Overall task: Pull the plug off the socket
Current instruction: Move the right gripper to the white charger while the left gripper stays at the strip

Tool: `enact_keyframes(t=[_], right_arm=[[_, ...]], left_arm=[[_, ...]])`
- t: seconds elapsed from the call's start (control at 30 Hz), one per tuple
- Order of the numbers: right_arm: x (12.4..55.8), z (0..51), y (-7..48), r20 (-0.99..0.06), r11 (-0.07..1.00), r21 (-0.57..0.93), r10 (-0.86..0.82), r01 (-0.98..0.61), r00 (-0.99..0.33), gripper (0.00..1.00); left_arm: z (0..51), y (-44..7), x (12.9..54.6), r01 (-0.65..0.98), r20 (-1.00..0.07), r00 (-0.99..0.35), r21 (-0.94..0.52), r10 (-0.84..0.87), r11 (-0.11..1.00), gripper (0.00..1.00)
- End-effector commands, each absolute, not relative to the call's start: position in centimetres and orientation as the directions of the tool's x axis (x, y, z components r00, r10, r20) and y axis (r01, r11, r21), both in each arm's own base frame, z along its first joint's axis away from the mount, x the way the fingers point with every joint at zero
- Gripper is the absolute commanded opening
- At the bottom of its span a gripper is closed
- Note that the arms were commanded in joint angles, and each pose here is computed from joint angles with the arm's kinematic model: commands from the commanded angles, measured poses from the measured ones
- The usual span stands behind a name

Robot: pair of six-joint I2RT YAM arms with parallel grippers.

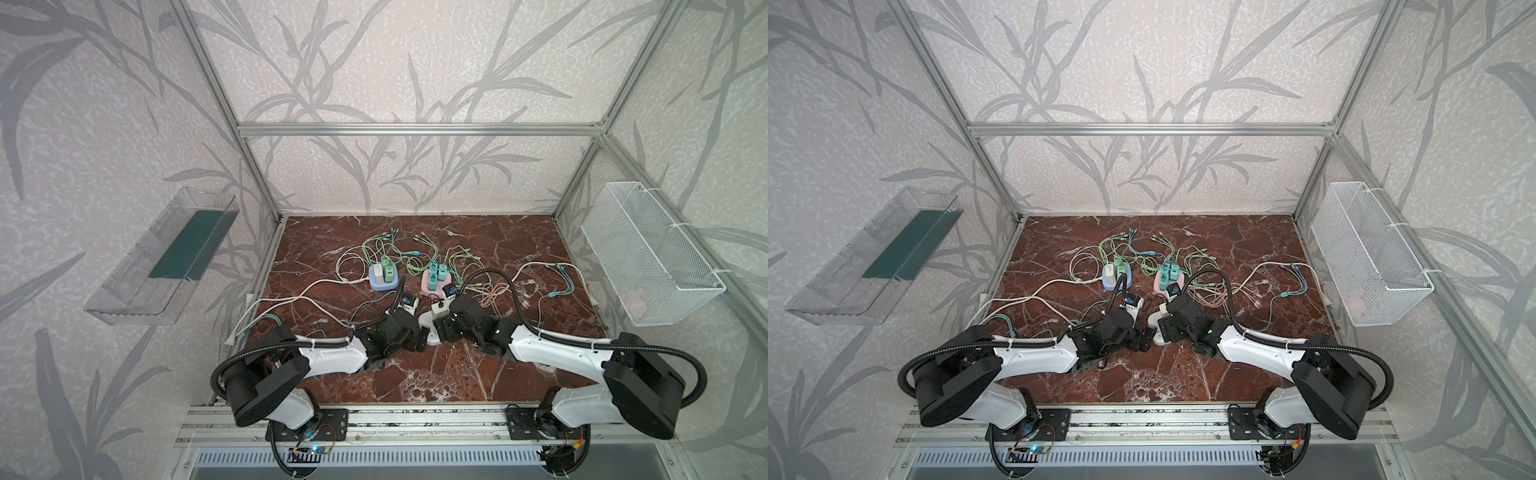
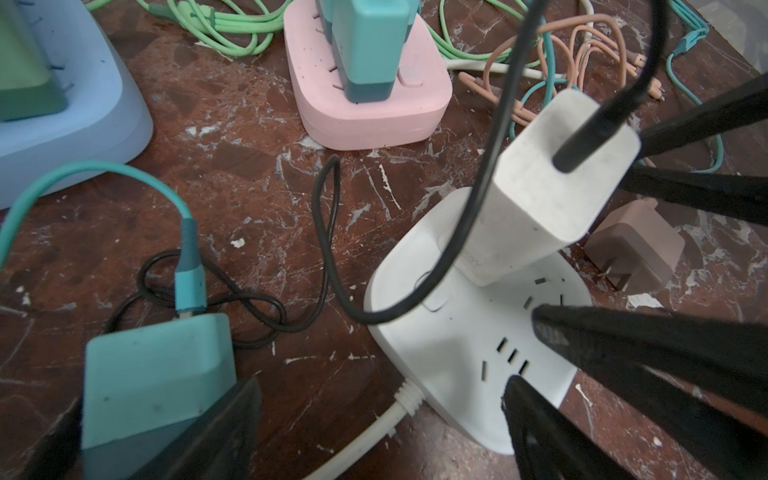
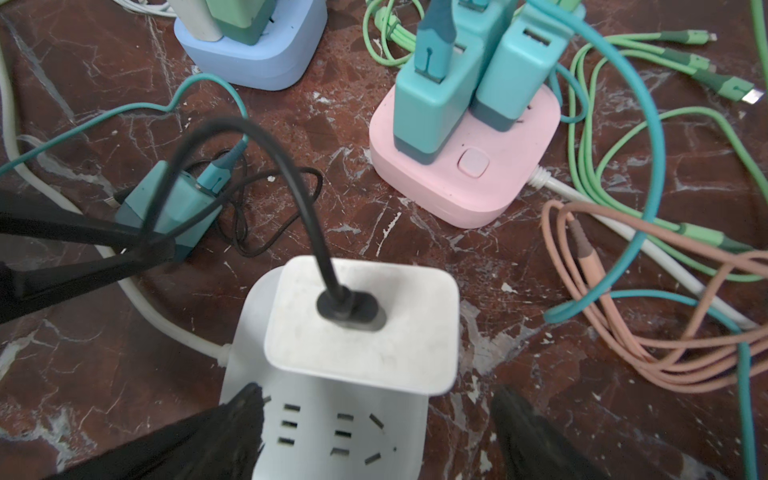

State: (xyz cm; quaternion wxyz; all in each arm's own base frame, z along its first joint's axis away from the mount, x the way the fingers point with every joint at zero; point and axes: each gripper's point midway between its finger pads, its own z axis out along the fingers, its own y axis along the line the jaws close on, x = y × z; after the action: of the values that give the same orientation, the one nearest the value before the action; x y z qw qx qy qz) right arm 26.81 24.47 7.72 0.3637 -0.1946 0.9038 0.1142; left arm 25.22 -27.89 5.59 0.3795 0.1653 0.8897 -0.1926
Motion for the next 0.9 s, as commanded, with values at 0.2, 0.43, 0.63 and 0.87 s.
enact_keyframes(t=[0.2,0.43,0.63,0.87], right_arm=[[29.0,8.6,26.2,-0.740,0.901,0.037,-0.266,-0.433,-0.617,0.77],[29.7,8.1,26.4,-0.731,0.906,0.017,-0.278,-0.424,-0.624,0.70],[30.3,7.8,26.1,-0.722,0.908,0.011,-0.283,-0.419,-0.631,0.59],[30.1,7.3,25.7,-0.717,0.907,0.014,-0.284,-0.420,-0.637,0.54]], left_arm=[[5.3,-27.7,25.6,0.416,-0.725,-0.680,-0.257,0.110,0.873,0.91],[5.1,-28.2,26.0,0.429,-0.704,-0.705,-0.323,0.089,0.844,0.89],[4.8,-28.5,26.2,0.430,-0.684,-0.726,-0.367,0.075,0.825,0.86],[4.4,-29.0,26.6,0.425,-0.656,-0.752,-0.410,0.063,0.807,0.84]])
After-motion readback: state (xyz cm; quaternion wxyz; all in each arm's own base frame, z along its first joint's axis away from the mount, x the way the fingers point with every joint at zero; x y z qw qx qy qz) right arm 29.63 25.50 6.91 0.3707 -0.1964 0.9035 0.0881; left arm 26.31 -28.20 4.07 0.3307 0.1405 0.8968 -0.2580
